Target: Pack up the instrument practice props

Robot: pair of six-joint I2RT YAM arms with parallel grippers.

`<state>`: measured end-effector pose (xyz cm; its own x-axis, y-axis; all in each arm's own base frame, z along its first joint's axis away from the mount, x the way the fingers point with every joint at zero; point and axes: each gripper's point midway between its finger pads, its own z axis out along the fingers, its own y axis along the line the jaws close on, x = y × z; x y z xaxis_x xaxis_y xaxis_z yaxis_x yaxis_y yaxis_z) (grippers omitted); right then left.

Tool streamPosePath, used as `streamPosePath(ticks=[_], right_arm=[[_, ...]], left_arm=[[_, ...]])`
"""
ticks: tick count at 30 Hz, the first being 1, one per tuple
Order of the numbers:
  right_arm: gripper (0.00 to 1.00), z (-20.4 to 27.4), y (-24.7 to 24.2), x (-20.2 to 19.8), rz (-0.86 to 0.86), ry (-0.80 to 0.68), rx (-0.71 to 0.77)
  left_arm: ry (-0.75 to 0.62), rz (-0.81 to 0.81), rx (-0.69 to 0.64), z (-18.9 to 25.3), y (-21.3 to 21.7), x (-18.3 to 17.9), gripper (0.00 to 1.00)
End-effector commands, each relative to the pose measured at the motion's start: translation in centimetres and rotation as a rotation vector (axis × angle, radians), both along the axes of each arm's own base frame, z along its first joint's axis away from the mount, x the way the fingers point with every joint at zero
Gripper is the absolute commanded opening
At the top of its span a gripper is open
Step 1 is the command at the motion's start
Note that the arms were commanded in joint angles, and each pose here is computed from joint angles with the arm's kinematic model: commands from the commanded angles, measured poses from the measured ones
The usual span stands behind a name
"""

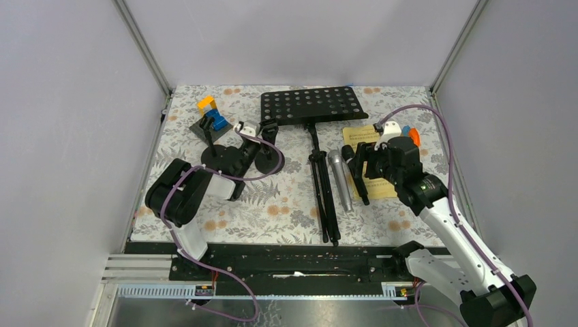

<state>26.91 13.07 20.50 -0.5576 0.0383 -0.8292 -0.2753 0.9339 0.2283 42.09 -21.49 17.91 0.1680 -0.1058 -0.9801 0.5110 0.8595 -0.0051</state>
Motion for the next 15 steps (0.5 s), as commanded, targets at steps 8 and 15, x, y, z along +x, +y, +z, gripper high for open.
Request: streamPosePath(ticks=[8, 15], right_arm=[[0.76, 2.7, 0.7, -0.2, 0.0, -0.049, 0.097], [0.8, 1.7, 0.9, -0.7, -0.034, 0.051, 0.119]], left_arm=[[-0.095, 0.013, -0.155, 5.4, 1.1, -1.3, 0.98], [0.189, 0.296, -0.089, 2.9, 2.8, -1.6, 0.99]])
